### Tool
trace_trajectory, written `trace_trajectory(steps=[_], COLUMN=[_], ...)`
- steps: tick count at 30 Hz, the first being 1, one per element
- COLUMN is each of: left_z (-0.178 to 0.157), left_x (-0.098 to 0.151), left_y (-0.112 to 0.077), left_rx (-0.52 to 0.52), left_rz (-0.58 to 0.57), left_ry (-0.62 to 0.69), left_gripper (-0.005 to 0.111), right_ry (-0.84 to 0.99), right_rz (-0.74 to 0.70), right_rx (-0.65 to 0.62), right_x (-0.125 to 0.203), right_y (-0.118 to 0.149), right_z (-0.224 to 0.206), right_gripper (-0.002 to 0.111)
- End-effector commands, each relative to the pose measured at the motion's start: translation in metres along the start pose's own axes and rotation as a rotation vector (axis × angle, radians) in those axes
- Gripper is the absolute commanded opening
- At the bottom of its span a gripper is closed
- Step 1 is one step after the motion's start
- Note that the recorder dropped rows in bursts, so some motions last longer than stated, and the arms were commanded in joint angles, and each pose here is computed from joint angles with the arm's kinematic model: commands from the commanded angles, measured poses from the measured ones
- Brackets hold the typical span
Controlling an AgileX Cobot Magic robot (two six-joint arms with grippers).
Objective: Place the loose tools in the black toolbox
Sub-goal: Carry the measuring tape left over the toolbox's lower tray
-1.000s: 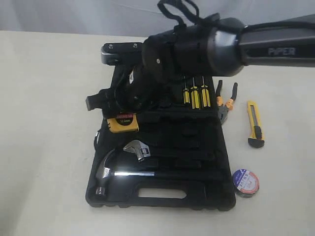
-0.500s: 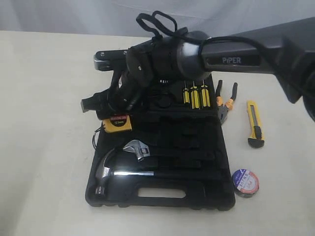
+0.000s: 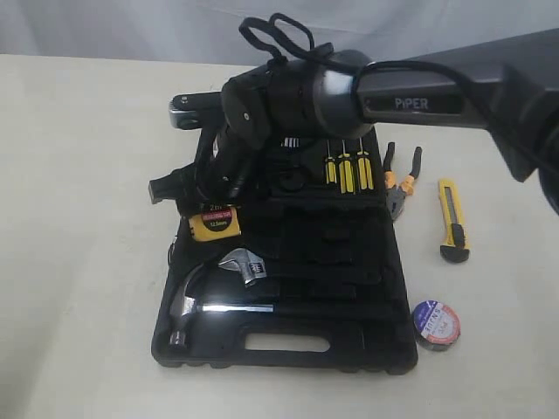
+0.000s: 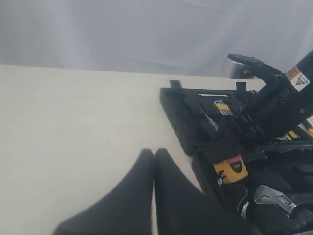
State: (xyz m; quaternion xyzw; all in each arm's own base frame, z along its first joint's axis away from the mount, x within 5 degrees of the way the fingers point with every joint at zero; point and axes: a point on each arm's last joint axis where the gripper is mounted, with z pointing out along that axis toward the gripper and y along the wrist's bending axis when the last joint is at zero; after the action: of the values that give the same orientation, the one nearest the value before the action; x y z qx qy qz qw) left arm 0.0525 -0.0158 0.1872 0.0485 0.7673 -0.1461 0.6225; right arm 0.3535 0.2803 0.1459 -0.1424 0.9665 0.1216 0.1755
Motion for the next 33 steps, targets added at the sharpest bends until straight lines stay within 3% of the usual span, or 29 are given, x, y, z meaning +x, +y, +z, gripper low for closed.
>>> trace_trajectory(steps=[1, 3, 4, 11, 16, 18, 20, 22, 28, 33], left_z=[0.000, 0.000, 0.000, 0.000, 0.000, 0.000, 0.000, 0.000, 0.000, 0.000], left_x=[-0.001, -0.001, -0.001, -0.001, -0.001, -0.001, -0.001, -0.001, -0.001, -0.001], left_y=[-0.001, -0.001, -0.001, -0.001, -0.001, -0.001, -0.001, -0.001, -0.001, -0.001], left_rx=[0.006, 0.006, 0.006, 0.006, 0.006, 0.006, 0.006, 0.006, 0.006, 0.006], left_rz=[-0.007, -0.007, -0.007, -0.007, -0.007, -0.007, -0.007, -0.007, -0.007, -0.007], left_ry=[0.003, 0.003, 0.003, 0.003, 0.003, 0.003, 0.003, 0.003, 0.003, 0.003], left_gripper=[0.000, 0.000, 0.000, 0.000, 0.000, 0.000, 0.000, 0.000, 0.000, 0.000], right_ry=[0.104, 0.098, 0.097, 0.077, -0.014, -0.059, -0.083, -0.095, -0.187, -0.138], right_rz=[-0.018, -0.044, -0.050, -0.068, -0.078, -0.083, -0.087, -0.129, -0.133, -0.143], right_rx=[0.048, 0.062, 0.063, 0.070, 0.038, 0.022, 0.014, 0.012, -0.017, 0.007], right_x=[0.013, 0.013, 0.013, 0.009, -0.012, -0.018, -0.021, -0.022, -0.030, -0.024], right_y=[-0.006, -0.007, -0.007, -0.007, 0.003, 0.006, 0.008, 0.008, 0.011, 0.007], right_z=[0.009, 0.009, 0.009, 0.002, -0.037, -0.054, -0.065, -0.068, -0.058, -0.027], right_gripper=[0.062, 0.079, 0.082, 0.083, 0.081, 0.065, 0.039, -0.001, -0.001, -0.001])
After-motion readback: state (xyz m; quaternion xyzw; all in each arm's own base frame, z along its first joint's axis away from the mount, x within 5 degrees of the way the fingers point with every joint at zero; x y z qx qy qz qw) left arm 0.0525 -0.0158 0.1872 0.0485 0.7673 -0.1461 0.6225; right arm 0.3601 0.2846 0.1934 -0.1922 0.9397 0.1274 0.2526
